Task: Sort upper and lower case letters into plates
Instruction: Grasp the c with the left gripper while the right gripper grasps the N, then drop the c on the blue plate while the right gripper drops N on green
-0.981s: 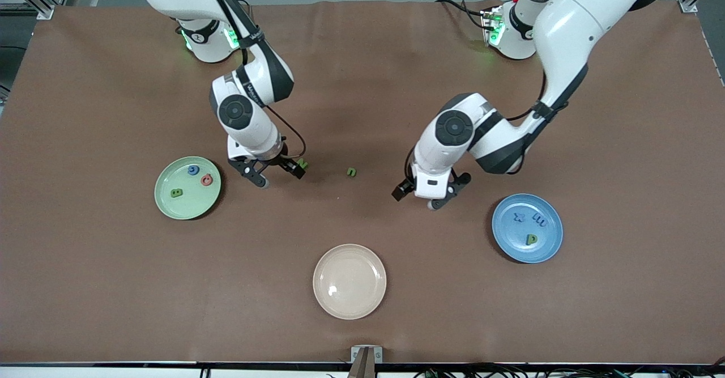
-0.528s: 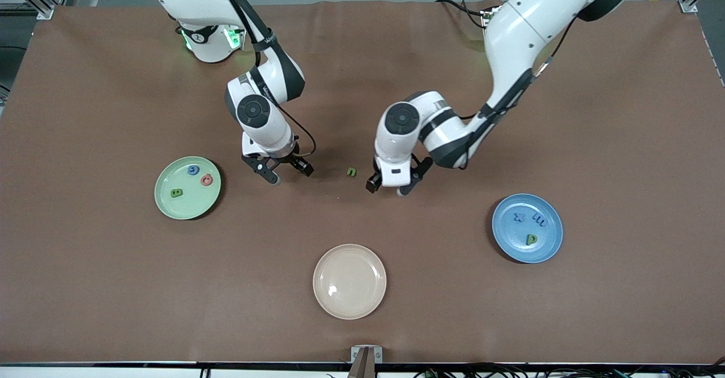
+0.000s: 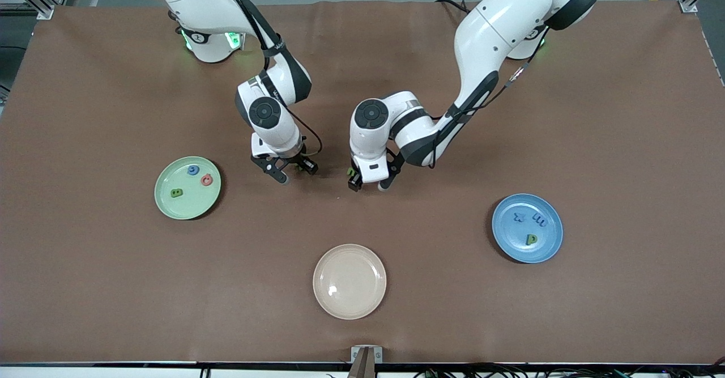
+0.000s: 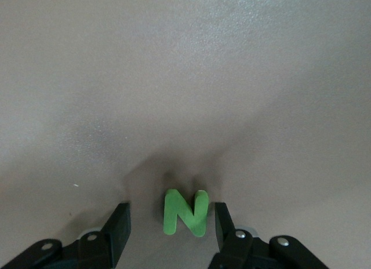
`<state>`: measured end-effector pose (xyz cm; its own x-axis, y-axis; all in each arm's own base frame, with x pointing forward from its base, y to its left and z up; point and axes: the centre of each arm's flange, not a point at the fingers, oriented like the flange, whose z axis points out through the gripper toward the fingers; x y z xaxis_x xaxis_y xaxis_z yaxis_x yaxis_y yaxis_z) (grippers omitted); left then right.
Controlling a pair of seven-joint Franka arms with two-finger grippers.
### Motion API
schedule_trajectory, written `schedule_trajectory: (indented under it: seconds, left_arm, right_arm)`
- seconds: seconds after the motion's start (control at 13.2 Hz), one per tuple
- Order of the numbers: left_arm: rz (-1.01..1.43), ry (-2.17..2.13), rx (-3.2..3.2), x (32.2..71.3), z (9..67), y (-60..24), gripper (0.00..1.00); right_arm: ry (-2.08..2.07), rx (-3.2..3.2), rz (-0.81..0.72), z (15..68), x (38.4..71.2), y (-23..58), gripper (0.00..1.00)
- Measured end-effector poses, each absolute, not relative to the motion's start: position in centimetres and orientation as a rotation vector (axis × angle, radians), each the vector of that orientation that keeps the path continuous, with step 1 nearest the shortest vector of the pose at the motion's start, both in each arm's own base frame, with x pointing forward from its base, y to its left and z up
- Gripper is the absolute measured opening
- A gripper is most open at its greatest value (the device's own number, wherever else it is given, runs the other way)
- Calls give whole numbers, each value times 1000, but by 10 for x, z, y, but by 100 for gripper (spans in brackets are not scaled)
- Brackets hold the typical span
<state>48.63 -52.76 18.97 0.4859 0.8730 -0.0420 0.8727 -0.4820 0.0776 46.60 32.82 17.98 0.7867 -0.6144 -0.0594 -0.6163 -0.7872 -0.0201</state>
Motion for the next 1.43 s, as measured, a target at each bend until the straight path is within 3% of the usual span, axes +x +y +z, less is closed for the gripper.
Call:
schedule_trajectory:
  seconds: [0.08,0.38,0.53,0.6,0.68,1.13,1.43]
  left_arm:
    - [3,1584,2606,485,188,-533,70]
    - [-7,1614,2581,478,182,-547,67]
    - [-12,1620,2579,471,180,-554,65]
    - [-14,1624,2578,467,178,-557,65]
    - [-15,1626,2579,464,177,-559,63]
    - [-12,1626,2585,461,174,-560,58]
    - [-12,1627,2586,461,174,-560,54]
  right_arm:
    - [1011,-2933,77,180,466,328,66]
    - [1009,-2941,82,177,464,327,57]
    - [1001,-2944,80,177,462,328,43]
    - [997,-2946,79,177,462,329,41]
    - [995,-2946,77,178,462,330,32]
    - [979,-2959,76,178,466,322,33]
    - [898,-2999,99,195,500,265,33]
